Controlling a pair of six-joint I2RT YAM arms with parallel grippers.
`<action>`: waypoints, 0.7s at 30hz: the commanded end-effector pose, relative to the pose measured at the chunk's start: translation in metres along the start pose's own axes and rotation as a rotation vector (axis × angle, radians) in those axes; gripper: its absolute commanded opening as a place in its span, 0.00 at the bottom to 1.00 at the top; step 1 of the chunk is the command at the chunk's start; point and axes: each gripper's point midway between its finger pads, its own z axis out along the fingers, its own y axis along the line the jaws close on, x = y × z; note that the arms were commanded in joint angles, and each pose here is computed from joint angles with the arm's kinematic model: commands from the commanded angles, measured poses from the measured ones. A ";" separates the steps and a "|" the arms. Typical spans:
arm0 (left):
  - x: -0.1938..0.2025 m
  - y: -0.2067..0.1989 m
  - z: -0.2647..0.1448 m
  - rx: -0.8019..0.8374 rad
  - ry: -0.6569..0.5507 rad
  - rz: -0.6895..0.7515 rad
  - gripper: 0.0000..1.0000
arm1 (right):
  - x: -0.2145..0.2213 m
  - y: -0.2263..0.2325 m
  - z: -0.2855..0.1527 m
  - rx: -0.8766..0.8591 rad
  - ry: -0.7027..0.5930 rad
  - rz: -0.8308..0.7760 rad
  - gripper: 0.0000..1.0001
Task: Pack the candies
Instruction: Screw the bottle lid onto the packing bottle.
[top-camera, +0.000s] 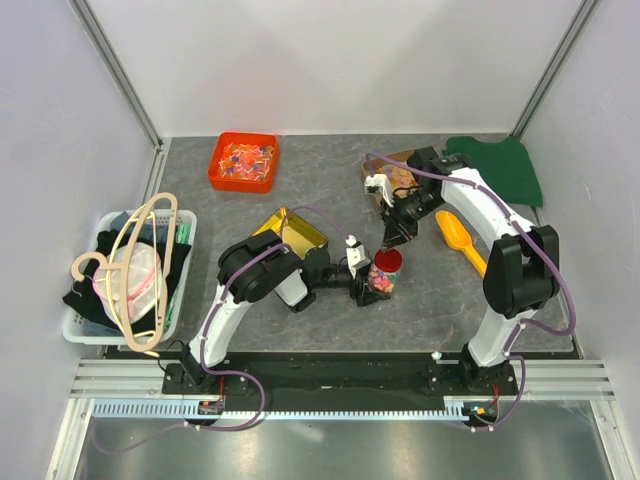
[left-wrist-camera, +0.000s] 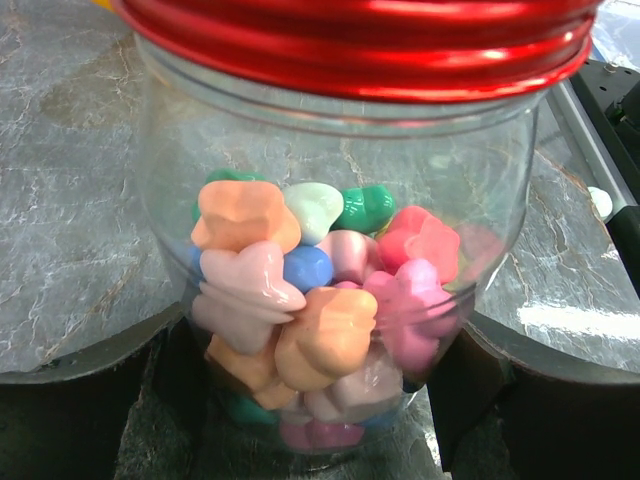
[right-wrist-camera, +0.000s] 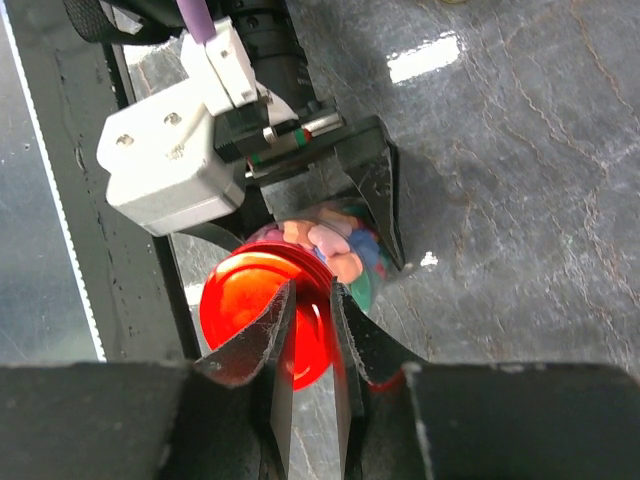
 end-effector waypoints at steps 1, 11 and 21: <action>-0.044 0.018 -0.003 -0.071 -0.192 0.054 0.02 | 0.032 0.025 -0.008 -0.039 0.090 0.086 0.24; -0.045 0.018 -0.003 -0.071 -0.192 0.057 0.02 | 0.050 0.036 -0.005 -0.061 0.109 0.133 0.25; -0.046 0.019 -0.003 -0.073 -0.194 0.056 0.02 | 0.059 0.051 -0.014 -0.037 0.128 0.140 0.25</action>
